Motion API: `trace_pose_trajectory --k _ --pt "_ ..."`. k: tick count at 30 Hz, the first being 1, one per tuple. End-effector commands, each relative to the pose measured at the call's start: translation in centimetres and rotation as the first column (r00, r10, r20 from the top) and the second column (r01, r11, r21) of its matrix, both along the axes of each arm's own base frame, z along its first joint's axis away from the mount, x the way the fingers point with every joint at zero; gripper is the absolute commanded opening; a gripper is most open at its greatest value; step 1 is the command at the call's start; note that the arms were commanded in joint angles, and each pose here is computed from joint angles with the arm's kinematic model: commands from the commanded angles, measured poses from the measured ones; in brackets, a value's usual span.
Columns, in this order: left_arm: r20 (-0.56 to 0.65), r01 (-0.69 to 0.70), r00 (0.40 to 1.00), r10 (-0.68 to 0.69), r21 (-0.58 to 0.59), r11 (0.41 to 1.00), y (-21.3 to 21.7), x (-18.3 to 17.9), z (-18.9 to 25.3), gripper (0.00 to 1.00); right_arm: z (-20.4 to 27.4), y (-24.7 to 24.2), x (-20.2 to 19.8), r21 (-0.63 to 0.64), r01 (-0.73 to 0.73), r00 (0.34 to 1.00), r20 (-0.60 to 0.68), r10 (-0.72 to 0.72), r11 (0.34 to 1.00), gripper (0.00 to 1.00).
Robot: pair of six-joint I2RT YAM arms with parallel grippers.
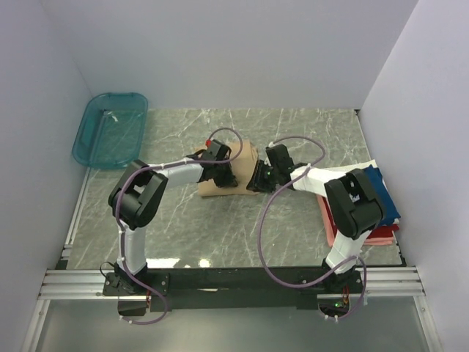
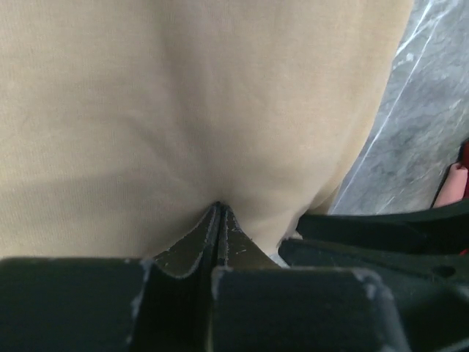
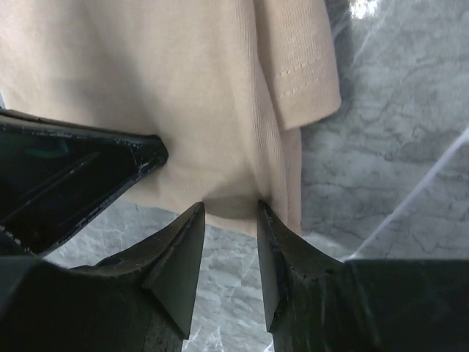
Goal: Fold and stack the t-shirts
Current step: Neatly place the folded tshirt to the corner
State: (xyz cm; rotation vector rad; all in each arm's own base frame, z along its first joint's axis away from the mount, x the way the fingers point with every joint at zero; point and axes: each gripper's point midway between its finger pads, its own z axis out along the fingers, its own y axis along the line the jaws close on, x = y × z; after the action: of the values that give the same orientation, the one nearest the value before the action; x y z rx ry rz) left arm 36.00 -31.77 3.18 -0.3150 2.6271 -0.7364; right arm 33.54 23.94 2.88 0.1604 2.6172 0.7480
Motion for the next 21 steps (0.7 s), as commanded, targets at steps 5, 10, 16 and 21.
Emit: trace_pose_trajectory --k 5,10,16,21 --pt "-0.028 0.017 0.999 -0.016 0.035 0.999 0.4 -4.2 -1.5 0.03 1.6 -1.0 -3.9 -0.014 -0.017 0.999 0.026 0.018 1.0 0.43" --pt "-0.023 0.021 1.0 -0.02 0.048 0.999 2.1 -6.4 -0.8 0.04 5.2 -2.4 -2.9 -0.064 0.016 0.991 0.133 -0.007 0.998 0.52" --pt "-0.02 0.046 0.999 -0.045 0.011 0.999 2.4 -8.5 0.4 0.04 4.2 -3.4 -0.9 -0.118 0.055 0.993 0.111 -0.042 0.991 0.59" --pt "-0.009 0.05 0.999 -0.05 0.007 0.999 2.8 -8.9 0.9 0.05 2.6 -3.2 0.0 -0.136 0.051 0.997 0.068 -0.042 0.989 0.63"
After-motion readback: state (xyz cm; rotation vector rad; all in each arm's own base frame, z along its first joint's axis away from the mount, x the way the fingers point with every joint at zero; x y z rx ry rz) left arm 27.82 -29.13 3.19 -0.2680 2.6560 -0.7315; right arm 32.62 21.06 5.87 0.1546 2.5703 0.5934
